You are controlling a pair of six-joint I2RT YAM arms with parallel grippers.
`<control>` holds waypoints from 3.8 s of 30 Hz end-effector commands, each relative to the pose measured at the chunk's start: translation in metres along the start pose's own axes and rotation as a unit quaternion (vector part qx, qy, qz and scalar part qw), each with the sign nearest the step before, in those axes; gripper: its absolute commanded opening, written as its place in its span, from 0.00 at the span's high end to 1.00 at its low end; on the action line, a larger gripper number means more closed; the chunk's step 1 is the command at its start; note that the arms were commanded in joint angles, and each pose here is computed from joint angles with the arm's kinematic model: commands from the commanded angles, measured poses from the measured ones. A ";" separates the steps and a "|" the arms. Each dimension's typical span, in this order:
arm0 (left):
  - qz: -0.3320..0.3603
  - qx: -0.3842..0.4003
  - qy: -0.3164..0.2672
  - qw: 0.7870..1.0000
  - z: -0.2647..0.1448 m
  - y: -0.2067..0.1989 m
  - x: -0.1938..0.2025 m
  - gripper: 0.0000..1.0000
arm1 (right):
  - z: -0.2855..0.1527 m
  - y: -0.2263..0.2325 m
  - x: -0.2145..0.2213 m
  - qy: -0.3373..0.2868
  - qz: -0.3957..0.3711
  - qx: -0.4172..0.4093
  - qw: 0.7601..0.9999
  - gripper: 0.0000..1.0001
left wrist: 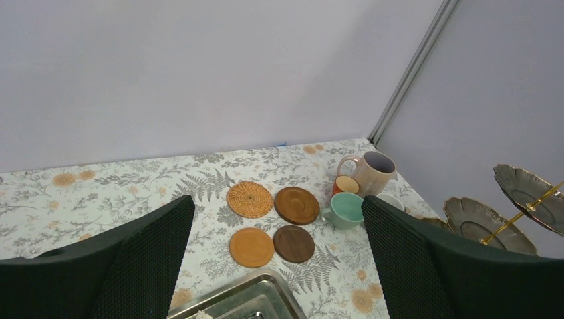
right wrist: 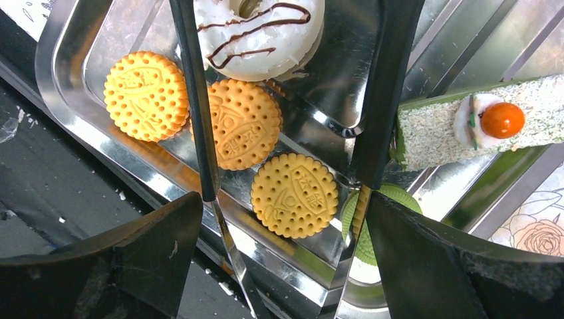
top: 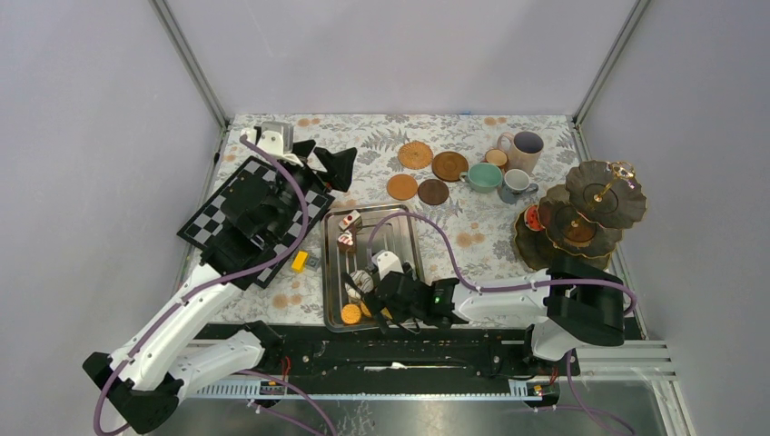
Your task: Serve the afternoon tea
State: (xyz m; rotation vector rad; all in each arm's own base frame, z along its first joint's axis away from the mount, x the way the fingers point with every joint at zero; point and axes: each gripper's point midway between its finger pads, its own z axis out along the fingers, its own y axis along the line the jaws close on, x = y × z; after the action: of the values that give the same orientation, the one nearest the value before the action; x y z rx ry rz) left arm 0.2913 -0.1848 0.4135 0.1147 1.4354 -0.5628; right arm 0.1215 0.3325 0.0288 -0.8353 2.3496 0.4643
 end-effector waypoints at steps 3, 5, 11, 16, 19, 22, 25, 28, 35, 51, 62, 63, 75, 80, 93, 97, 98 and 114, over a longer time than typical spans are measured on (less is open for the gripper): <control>-0.002 0.001 -0.054 0.999 -0.009 0.000 -0.029 0.01 | 0.012 -0.004 -0.006 -0.032 -0.015 0.003 0.999 0.04; -0.002 0.000 -0.057 0.998 -0.010 0.001 -0.030 0.01 | 0.015 -0.008 -0.003 -0.032 -0.023 0.010 0.999 0.05; 0.001 -0.005 -0.059 0.998 -0.011 0.003 -0.030 0.01 | 0.016 -0.014 0.002 -0.048 -0.036 0.013 0.998 0.07; 0.002 -0.002 -0.058 0.998 -0.011 0.002 -0.029 0.01 | 0.015 -0.020 0.004 -0.057 -0.050 0.026 0.997 0.09; 0.002 -0.003 -0.058 0.998 -0.011 0.002 -0.029 0.01 | 0.016 -0.018 0.005 -0.060 -0.060 0.026 0.996 0.09; 0.002 -0.002 -0.058 0.998 -0.011 0.002 -0.029 0.01 | 0.017 -0.018 0.005 -0.060 -0.070 0.037 0.995 0.10; 0.002 -0.002 -0.058 0.998 -0.011 0.002 -0.028 0.01 | 0.017 -0.014 0.002 -0.065 -0.065 0.037 0.995 0.16; 0.002 -0.001 -0.056 0.998 -0.010 0.002 -0.027 0.01 | 0.014 -0.011 -0.001 -0.065 -0.059 0.031 0.996 0.23; 0.000 0.002 -0.057 0.998 -0.011 0.001 -0.028 0.01 | -0.003 -0.003 -0.012 -0.070 -0.046 0.013 0.996 0.32; -0.003 0.010 -0.062 0.998 -0.014 -0.002 -0.033 0.01 | -0.027 -0.006 -0.012 0.032 -0.109 0.039 0.993 0.23; -0.004 0.012 -0.065 0.998 -0.016 -0.003 -0.035 0.01 | -0.030 -0.006 -0.003 0.084 -0.137 0.044 0.986 0.22; -0.004 0.012 -0.064 0.998 -0.015 -0.003 -0.035 0.01 | -0.030 -0.006 -0.003 0.085 -0.138 0.045 0.986 0.22; -0.005 0.016 -0.061 0.998 -0.015 -0.004 -0.033 0.01 | -0.032 -0.001 0.000 0.096 -0.174 0.036 0.979 0.22; -0.005 0.015 -0.060 0.998 -0.014 -0.004 -0.032 0.01 | -0.030 -0.003 0.000 0.097 -0.185 0.040 0.977 0.22; -0.006 0.015 -0.061 0.998 -0.015 -0.004 -0.033 0.01 | -0.040 -0.009 -0.027 0.056 -0.171 0.077 0.981 0.34; -0.006 0.015 -0.061 0.998 -0.015 -0.004 -0.033 0.01 | -0.050 -0.008 -0.044 0.026 -0.157 0.082 0.984 0.38; -0.006 0.016 -0.061 0.998 -0.015 -0.004 -0.033 0.01 | -0.053 -0.008 -0.049 0.017 -0.152 0.085 0.985 0.39; -0.009 0.019 -0.068 0.997 -0.019 -0.005 -0.038 0.01 | -0.098 -0.065 -0.091 -0.072 -0.005 0.207 0.976 0.47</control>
State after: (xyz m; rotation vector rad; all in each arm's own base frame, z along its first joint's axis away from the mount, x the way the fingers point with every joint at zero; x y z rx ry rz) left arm 0.2790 -0.1724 0.4300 0.0981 1.3628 -0.5661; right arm 0.1522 0.3015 0.1265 -0.8744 2.1907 0.1079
